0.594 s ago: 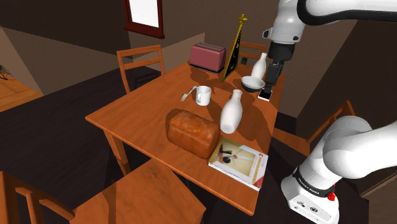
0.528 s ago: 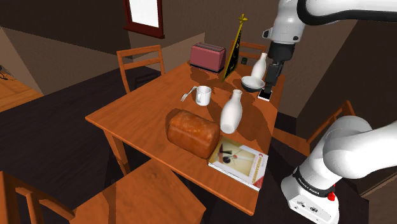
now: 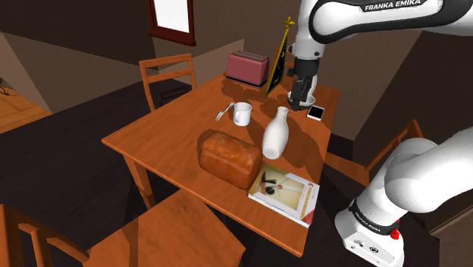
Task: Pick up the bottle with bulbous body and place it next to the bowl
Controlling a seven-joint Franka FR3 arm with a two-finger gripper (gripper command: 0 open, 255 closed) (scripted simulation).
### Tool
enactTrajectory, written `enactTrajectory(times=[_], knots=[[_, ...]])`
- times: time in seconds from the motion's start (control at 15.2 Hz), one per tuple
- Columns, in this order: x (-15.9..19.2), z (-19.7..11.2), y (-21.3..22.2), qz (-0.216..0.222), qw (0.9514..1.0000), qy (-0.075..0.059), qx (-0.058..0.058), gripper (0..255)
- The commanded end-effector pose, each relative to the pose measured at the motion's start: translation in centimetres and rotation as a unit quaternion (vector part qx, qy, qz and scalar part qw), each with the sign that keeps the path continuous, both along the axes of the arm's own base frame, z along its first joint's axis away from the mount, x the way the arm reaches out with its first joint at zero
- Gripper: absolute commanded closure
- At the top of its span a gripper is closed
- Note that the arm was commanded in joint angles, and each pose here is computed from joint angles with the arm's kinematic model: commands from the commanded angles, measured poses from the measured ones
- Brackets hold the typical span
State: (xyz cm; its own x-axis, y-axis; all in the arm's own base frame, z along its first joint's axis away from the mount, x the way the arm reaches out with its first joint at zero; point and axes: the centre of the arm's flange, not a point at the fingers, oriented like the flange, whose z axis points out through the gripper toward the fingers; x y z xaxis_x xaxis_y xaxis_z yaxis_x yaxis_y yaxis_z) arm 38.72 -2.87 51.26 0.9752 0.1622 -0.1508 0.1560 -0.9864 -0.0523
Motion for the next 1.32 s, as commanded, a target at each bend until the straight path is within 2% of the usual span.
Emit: enactTrajectory(times=[0.0, 0.4, 0.86, 1.25], knots=[[2.3, -1.5, -0.6, 0.003, 1.0000, 0.006, -0.005, 0], [9.0, -5.5, -2.0, 0.010, 0.9995, 0.022, -0.020, 0], [8.3, -9.1, -2.1, 0.010, 0.9995, 0.022, -0.020, 0], [8.2, -9.4, -2.1, 0.010, 0.9995, 0.022, -0.020, 0]])
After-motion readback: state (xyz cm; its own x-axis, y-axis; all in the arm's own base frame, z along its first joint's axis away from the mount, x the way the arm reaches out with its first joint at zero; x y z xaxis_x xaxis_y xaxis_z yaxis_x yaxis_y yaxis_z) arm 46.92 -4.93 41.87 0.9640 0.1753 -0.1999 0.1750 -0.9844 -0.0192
